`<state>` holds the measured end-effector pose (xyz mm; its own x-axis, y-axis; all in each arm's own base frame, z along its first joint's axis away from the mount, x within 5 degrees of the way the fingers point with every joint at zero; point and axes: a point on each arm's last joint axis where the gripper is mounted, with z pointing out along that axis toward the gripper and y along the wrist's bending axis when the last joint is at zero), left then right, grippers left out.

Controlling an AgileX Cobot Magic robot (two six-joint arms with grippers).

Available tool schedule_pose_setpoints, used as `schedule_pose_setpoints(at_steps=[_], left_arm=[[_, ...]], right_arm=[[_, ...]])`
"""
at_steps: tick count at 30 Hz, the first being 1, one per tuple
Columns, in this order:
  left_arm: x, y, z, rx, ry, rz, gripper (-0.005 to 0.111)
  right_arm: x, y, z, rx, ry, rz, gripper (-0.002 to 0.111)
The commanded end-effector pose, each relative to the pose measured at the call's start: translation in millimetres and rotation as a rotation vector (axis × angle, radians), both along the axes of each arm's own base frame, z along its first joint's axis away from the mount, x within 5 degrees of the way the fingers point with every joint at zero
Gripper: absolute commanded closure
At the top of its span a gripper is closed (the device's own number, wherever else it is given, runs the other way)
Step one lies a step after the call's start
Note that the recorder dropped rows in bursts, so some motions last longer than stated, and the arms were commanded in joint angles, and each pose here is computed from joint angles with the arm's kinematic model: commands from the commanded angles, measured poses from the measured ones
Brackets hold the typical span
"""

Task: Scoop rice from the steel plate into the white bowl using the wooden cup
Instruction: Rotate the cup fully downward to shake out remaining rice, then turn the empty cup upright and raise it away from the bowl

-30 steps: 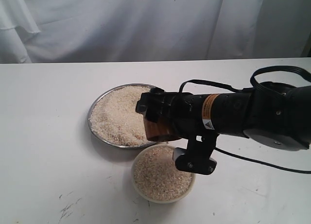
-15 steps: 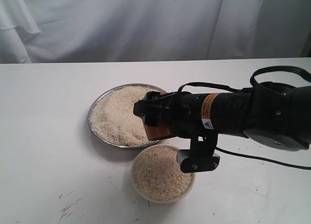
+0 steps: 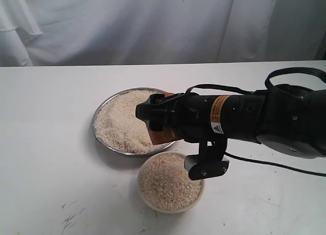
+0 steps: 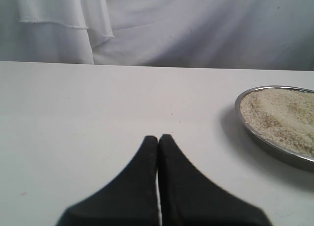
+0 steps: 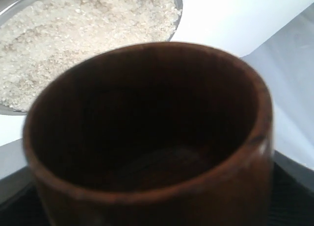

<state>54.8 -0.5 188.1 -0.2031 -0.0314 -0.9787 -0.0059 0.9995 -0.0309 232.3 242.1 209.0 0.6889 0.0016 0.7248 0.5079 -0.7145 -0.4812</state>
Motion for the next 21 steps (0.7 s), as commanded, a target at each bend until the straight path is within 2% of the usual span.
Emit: schedule_pose_setpoints(at_steps=[1, 21], left_arm=[[-0.1, -0.1, -0.7, -0.004, -0.007, -0.001, 0.107], [-0.1, -0.1, -0.7, -0.004, -0.007, -0.001, 0.107]], right_arm=[[0.9, 2.1, 9.8, 0.125, 0.066, -0.062, 0.108], [5.6, 0.3, 15.1, 0.616, 0.616, -0.477, 0.108]])
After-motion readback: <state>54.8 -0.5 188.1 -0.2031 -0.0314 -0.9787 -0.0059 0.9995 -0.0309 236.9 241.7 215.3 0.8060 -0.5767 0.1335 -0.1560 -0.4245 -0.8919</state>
